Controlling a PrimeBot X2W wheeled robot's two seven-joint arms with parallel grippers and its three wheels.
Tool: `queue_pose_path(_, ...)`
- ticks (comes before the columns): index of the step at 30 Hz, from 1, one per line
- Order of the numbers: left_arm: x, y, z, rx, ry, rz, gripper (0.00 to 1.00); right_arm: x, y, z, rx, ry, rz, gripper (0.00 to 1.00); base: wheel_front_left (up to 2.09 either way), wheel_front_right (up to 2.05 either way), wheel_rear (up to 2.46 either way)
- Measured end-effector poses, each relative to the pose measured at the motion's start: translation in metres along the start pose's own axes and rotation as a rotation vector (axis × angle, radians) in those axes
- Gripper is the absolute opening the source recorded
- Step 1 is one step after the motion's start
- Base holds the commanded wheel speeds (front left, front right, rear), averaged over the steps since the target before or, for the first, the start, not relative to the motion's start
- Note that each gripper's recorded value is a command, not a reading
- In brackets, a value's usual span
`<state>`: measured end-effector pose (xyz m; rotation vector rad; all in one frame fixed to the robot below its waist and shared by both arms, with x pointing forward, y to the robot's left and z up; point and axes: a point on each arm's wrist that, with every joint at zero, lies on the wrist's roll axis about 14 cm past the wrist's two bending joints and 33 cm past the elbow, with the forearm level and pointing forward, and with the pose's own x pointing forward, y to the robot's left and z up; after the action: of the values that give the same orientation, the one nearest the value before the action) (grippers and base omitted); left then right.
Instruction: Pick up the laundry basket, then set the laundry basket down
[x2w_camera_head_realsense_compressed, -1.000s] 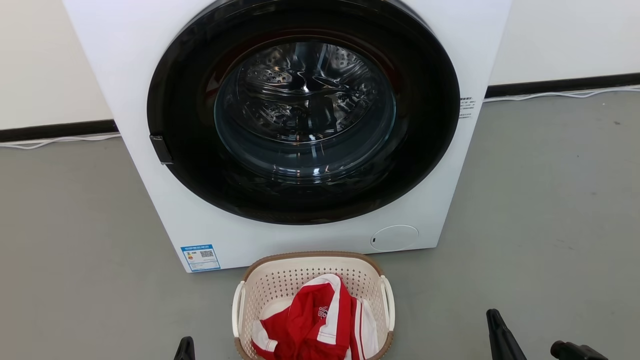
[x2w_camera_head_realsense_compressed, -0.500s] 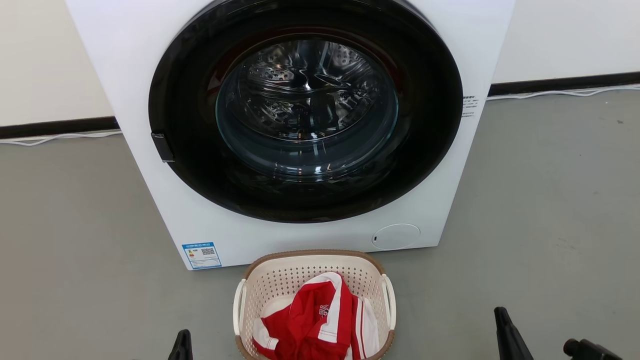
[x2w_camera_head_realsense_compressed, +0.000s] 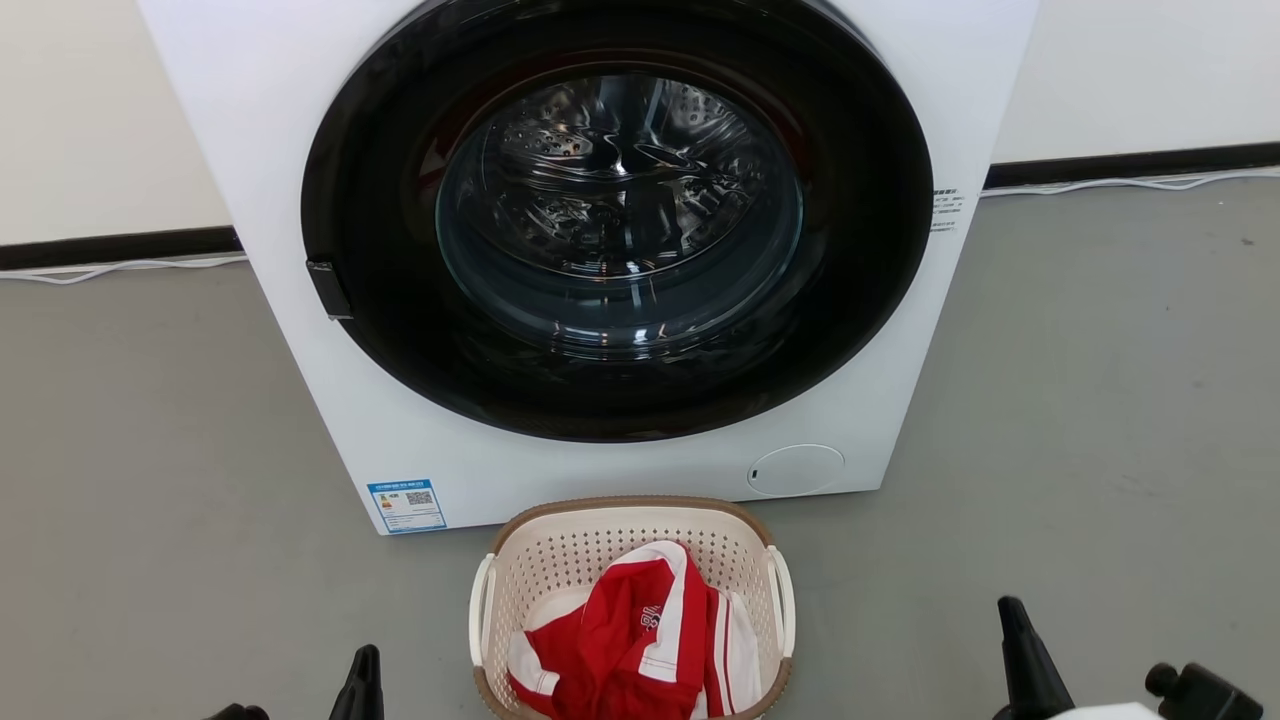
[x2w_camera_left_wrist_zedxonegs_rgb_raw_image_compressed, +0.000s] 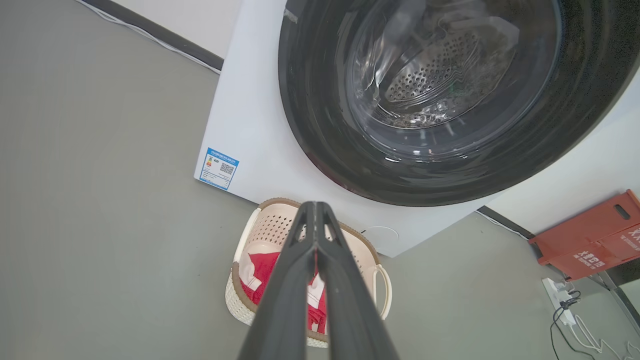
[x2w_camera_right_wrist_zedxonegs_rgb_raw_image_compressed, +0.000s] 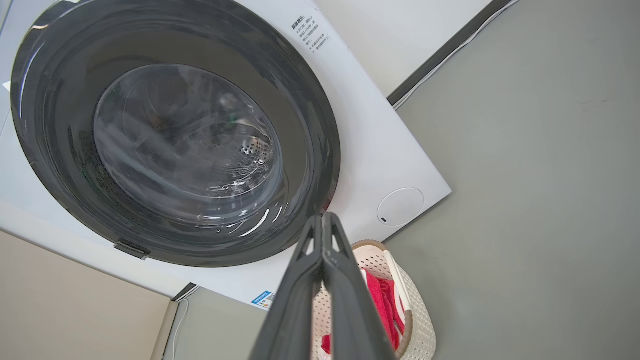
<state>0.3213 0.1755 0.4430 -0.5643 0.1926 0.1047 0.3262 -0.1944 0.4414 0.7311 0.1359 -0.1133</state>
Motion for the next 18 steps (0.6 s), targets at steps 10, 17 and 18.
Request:
queue_pose_path(10,0.0053,0.0008,0.0019,-0.120,0.013,0.002,0.00,0.0054,0.0007,0.0038,0.099,0.001,-0.006,0.00,0.00,0.00,0.00)
queue_pose_path(17,0.0098,0.0001,0.0041,-0.209,0.019,-0.003,0.00,0.0085,-0.0002,0.0073,0.170,-0.003,-0.013,0.00,0.00,0.00,0.00)
queue_pose_path(18,0.0098,0.0010,0.0042,-0.221,0.020,0.001,0.00,0.0086,-0.0005,0.0074,0.181,-0.004,-0.014,0.00,0.00,0.00,0.00)
